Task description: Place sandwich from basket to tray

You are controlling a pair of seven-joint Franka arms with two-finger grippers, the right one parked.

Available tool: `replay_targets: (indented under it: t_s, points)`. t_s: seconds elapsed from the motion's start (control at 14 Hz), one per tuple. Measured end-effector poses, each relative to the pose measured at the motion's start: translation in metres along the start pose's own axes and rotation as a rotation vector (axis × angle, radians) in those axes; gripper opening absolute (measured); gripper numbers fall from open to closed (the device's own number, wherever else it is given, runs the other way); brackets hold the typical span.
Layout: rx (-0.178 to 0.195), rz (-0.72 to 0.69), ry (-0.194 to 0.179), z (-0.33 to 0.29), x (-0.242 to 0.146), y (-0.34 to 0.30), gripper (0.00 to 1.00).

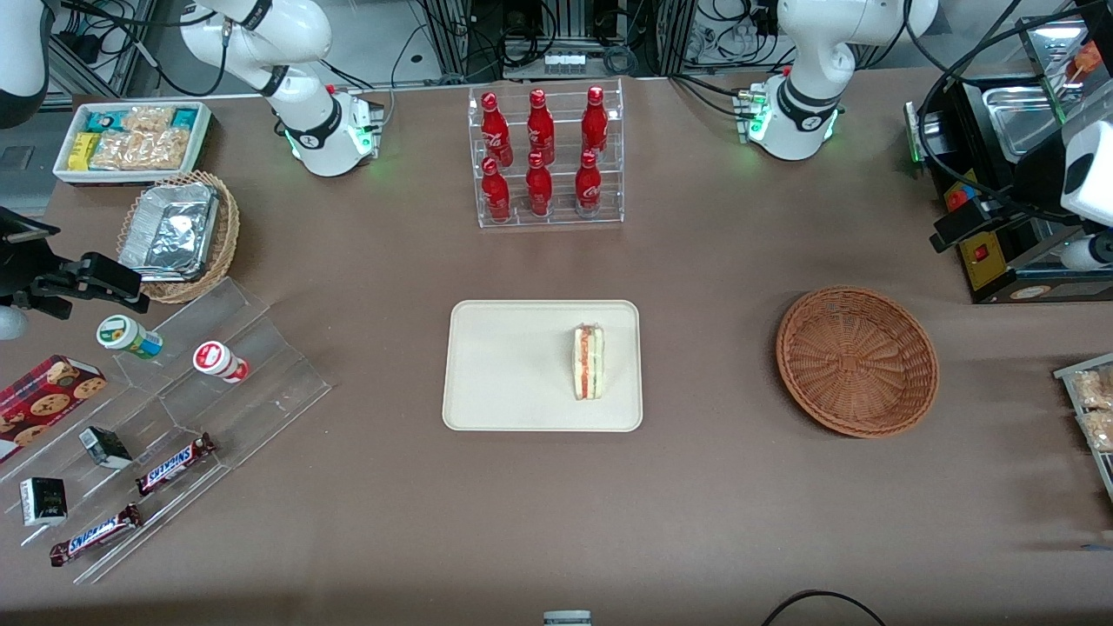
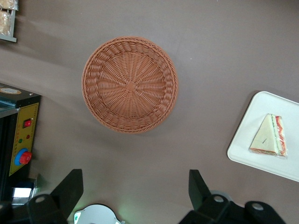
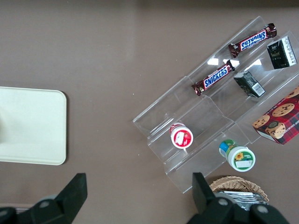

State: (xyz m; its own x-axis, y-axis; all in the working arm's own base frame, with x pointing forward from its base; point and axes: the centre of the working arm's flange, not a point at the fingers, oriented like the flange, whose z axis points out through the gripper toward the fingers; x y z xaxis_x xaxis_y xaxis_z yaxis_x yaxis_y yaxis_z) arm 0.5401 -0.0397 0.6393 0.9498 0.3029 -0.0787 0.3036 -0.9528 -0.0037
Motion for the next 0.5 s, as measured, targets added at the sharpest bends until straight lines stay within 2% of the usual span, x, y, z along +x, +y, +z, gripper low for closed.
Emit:
replay_targets:
  t_s: [0.5]
  points:
    - [-0.006,0.086,0.017,-0.001,-0.002,0.015,1.0]
